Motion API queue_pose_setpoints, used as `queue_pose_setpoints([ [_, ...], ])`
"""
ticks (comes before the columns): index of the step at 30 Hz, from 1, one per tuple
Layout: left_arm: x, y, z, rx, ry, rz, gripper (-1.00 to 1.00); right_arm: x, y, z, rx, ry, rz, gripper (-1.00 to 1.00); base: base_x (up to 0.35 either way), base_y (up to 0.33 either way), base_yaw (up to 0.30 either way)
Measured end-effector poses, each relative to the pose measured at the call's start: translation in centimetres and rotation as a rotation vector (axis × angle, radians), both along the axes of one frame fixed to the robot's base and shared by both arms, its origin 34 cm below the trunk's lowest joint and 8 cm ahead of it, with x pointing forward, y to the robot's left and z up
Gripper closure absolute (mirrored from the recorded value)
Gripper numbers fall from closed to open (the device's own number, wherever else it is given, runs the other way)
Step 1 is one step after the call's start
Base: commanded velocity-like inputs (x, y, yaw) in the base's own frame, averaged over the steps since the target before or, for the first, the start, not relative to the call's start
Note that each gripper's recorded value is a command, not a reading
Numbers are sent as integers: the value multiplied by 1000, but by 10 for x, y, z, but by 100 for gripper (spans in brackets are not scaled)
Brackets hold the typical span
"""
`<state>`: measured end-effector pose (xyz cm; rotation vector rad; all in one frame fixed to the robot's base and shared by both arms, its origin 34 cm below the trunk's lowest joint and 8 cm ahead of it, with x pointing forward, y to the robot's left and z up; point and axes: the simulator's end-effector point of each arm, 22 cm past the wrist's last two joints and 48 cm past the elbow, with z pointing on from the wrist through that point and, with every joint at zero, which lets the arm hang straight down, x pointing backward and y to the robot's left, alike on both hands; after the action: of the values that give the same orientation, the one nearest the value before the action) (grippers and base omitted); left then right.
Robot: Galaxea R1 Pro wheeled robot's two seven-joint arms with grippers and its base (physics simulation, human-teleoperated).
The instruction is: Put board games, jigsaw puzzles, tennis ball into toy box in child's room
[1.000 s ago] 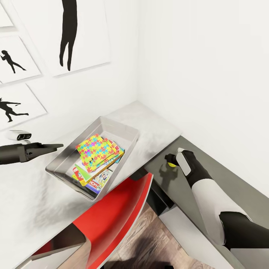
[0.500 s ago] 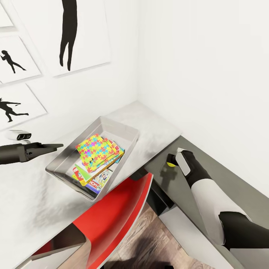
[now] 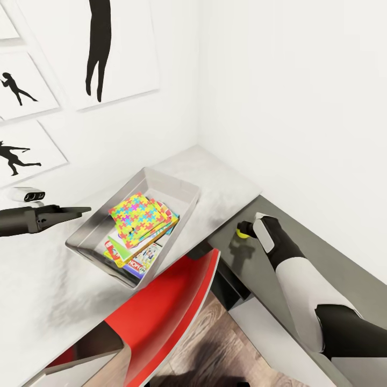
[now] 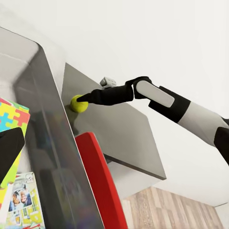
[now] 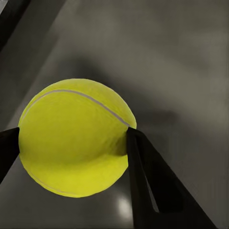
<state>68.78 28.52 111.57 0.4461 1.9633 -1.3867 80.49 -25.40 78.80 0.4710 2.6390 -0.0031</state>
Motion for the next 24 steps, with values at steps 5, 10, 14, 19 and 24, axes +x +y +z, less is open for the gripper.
queue_pose_setpoints([
  [5, 0, 0, 0, 0, 0, 0, -100, 0, 0, 0, 1, -1, -1, 100, 0, 0, 0],
  [10, 0, 0, 0, 1, 0, 0, -100, 0, 0, 0, 4, -1, -3, 100, 0, 0, 0],
  [14, 0, 0, -1, 3, 0, 0, -100, 2, 0, 1, 6, -5, -3, 100, 0, 0, 0],
  [19, 0, 4, -1, 14, 0, 3, -100, 3, 0, 4, 7, -10, -3, 100, 0, 0, -1],
  [24, -1, 12, 3, 39, -4, 8, -100, 21, 2, 36, 16, -67, 14, 100, 0, 0, -54],
])
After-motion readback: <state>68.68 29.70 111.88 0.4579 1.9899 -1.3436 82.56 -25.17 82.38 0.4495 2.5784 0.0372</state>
